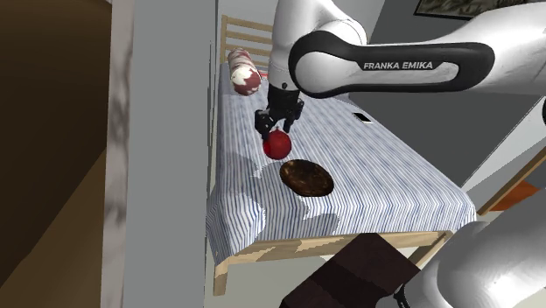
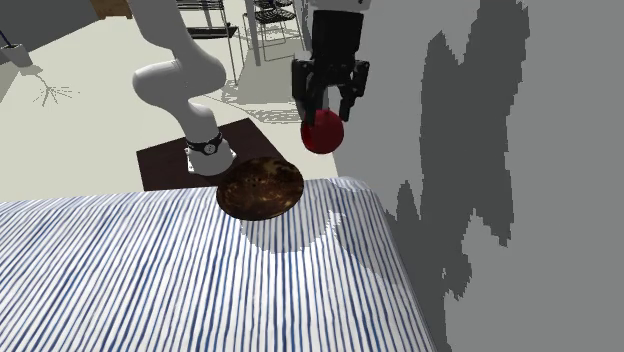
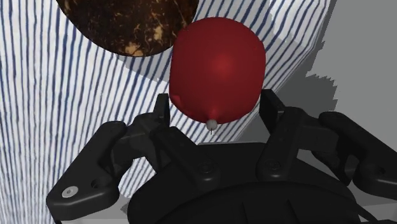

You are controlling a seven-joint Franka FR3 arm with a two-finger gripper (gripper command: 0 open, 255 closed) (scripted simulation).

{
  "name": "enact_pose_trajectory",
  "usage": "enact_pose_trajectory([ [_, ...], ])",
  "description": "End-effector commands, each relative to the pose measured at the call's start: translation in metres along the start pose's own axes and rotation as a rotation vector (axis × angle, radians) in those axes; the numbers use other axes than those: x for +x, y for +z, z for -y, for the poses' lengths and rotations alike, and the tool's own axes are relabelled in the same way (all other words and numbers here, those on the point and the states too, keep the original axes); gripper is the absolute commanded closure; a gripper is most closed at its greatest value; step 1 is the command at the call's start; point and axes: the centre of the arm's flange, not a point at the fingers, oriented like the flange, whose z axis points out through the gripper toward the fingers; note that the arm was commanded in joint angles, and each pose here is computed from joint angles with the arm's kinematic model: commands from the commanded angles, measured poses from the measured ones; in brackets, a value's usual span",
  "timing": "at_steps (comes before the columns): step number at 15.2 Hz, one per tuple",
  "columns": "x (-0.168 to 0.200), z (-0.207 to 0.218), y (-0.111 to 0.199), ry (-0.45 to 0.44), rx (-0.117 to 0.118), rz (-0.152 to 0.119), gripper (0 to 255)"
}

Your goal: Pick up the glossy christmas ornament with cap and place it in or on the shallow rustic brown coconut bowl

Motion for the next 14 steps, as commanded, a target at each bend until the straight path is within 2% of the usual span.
enact_pose_trajectory([
  [1, -0.009, -0.025, 0.002, -0.001, 0.001, -0.001, 255],
  [9, -0.055, -0.125, 0.0, -0.001, 0.001, -0.001, 255],
  [14, -0.059, -0.12, 0.026, -0.001, 0.001, -0.001, 255],
])
